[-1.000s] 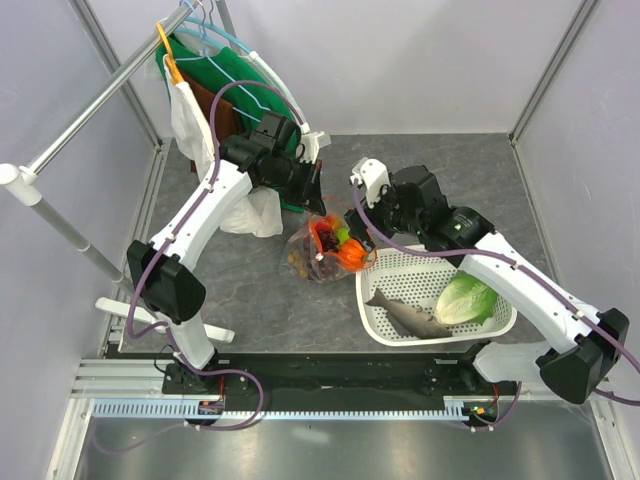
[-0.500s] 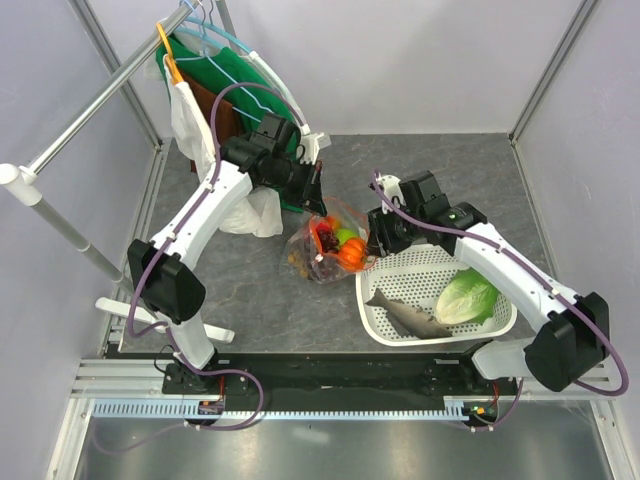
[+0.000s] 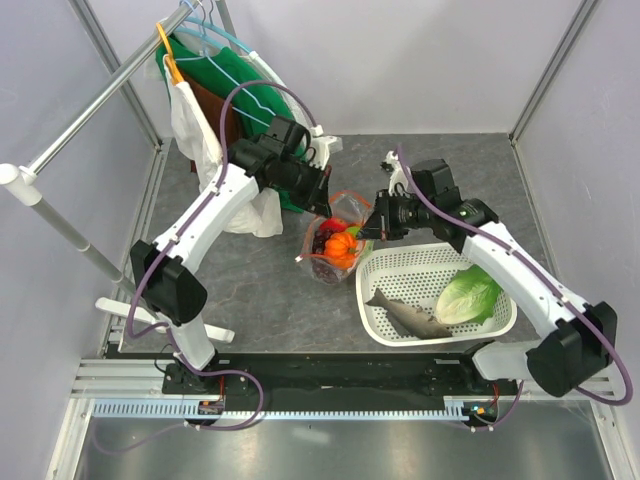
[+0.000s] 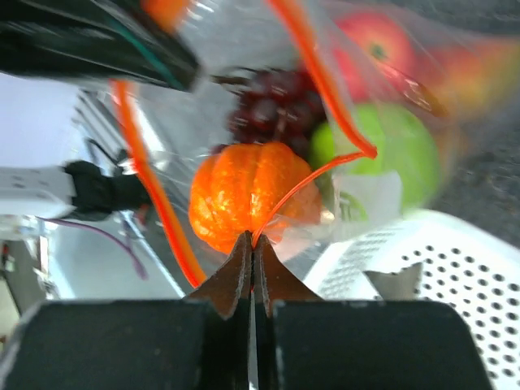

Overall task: Place the food in the zip-top bag and seal the zipper
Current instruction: Adjust the zipper food storage bag at the center of the board.

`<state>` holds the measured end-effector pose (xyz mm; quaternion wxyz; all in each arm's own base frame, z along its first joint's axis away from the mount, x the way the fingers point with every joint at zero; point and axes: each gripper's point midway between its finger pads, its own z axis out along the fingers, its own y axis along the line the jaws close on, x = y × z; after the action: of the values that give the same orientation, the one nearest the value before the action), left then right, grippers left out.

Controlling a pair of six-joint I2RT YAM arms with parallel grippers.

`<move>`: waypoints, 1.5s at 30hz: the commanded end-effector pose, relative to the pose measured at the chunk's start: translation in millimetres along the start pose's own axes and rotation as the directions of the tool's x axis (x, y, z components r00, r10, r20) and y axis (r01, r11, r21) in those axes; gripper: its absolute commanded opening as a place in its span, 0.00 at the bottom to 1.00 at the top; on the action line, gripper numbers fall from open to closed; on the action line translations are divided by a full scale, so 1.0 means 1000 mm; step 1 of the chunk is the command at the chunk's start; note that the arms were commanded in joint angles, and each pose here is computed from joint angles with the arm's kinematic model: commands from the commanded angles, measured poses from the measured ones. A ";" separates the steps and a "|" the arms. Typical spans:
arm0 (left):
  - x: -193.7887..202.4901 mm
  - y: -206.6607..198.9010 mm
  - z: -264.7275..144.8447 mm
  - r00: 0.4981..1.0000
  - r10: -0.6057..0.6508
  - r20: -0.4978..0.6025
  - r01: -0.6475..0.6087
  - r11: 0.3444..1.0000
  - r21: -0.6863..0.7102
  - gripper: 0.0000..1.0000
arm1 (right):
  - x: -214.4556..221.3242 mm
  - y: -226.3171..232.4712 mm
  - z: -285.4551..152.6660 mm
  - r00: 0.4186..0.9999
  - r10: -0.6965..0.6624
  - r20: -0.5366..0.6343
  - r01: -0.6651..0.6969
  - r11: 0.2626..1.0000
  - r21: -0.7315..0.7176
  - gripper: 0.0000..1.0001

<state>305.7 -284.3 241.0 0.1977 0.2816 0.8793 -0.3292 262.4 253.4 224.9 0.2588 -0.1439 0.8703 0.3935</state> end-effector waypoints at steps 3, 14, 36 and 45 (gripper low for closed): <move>0.003 -0.016 0.003 0.963 0.269 0.015 -0.269 0.963 0.033 0.11 | -0.009 0.021 -0.008 0.988 0.132 0.076 -0.126 0.989 -0.076 0.00; 0.021 -0.025 -0.064 0.878 0.403 0.257 -0.427 0.903 0.045 0.61 | -0.008 -0.006 -0.009 0.979 0.169 0.110 -0.168 0.986 -0.016 0.00; 0.122 0.010 -0.011 0.599 0.626 0.500 -0.646 0.746 -0.161 0.50 | -0.019 -0.012 -0.008 0.944 0.306 0.125 -0.304 0.952 -0.037 0.00; 0.117 -0.021 0.012 0.557 0.571 0.603 -0.675 0.734 -0.073 0.35 | -0.019 -0.013 -0.008 0.941 0.317 0.120 -0.314 0.949 -0.040 0.00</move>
<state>202.2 -243.2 154.8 0.4968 0.4760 0.6307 -0.3588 272.6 237.4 214.9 0.2248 0.0220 0.8737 0.4309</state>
